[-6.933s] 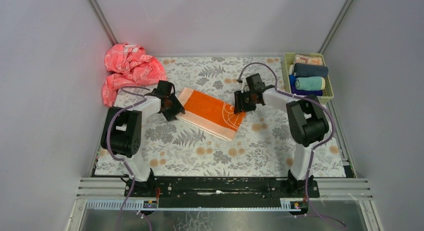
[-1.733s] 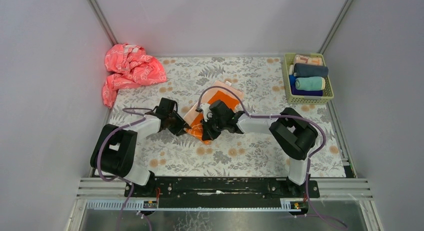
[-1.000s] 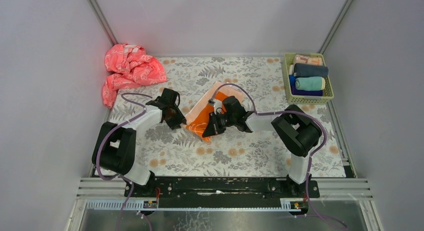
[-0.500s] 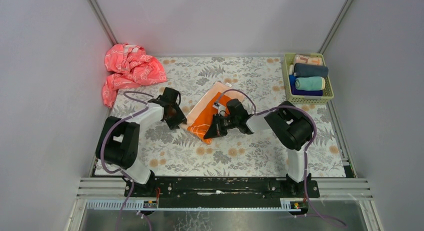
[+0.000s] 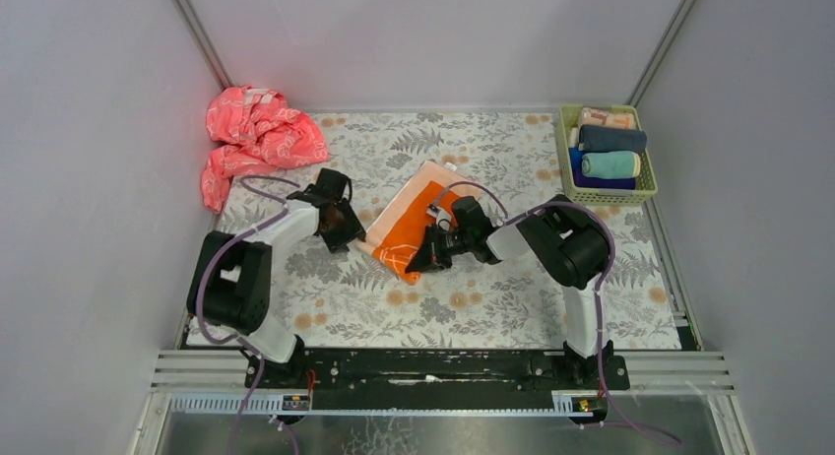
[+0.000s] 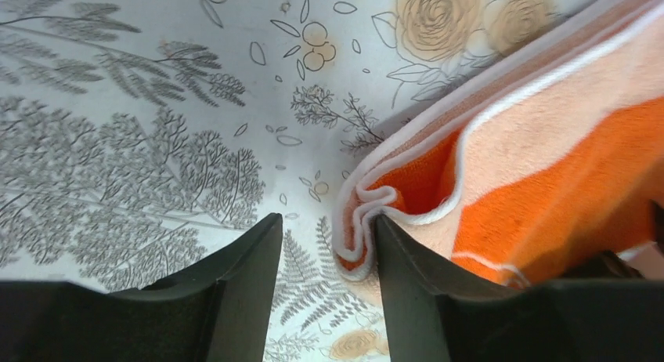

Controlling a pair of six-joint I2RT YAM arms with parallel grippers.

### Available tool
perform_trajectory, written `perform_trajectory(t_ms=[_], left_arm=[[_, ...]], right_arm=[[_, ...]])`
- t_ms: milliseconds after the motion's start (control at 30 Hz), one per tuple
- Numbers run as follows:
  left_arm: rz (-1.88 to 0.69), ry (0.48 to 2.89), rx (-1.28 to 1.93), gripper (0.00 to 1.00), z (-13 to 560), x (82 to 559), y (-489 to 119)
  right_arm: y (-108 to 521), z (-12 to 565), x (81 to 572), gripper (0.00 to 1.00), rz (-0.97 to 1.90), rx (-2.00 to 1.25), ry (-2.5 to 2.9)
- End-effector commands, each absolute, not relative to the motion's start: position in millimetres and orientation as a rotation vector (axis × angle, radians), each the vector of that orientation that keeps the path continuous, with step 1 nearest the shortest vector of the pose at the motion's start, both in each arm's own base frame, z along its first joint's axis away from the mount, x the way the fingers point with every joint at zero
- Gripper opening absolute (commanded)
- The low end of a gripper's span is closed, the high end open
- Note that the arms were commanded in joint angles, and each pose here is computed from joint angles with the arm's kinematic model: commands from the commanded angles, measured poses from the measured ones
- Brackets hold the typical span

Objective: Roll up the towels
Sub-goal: Roll the towel at the center of the board.

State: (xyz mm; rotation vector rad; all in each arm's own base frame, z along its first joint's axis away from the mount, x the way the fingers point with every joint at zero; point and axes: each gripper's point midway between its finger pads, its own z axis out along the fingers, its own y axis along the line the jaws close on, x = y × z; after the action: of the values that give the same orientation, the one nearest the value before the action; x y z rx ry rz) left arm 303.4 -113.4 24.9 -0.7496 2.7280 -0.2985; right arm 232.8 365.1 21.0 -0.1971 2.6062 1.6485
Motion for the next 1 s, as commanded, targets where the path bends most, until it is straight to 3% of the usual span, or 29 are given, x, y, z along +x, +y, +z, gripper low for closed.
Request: perform_trajectory(t_ms=[0, 533, 667, 867, 967], left_arm=[[-0.324, 2.579, -0.797, 0.49, 58, 309, -100], [-0.948, 2.351, -0.895, 0.67, 86, 269, -137], [-1.010, 2.332, -0.876, 0.65, 81, 275, -144], [-1.051, 2.342, -0.887, 0.48, 67, 289, -152], [-1.057, 2.336, -0.884, 0.46, 65, 297, -155]], right_arm=[[354, 2, 227, 0.00, 1.653, -0.065, 2.726], [348, -12, 228, 0.00, 1.637, 0.025, 2.814], [349, -12, 229, 0.00, 1.645, 0.035, 2.817], [351, -8, 231, 0.00, 1.655, 0.023, 2.809], [351, -6, 232, 0.01, 1.640, 0.014, 2.814]])
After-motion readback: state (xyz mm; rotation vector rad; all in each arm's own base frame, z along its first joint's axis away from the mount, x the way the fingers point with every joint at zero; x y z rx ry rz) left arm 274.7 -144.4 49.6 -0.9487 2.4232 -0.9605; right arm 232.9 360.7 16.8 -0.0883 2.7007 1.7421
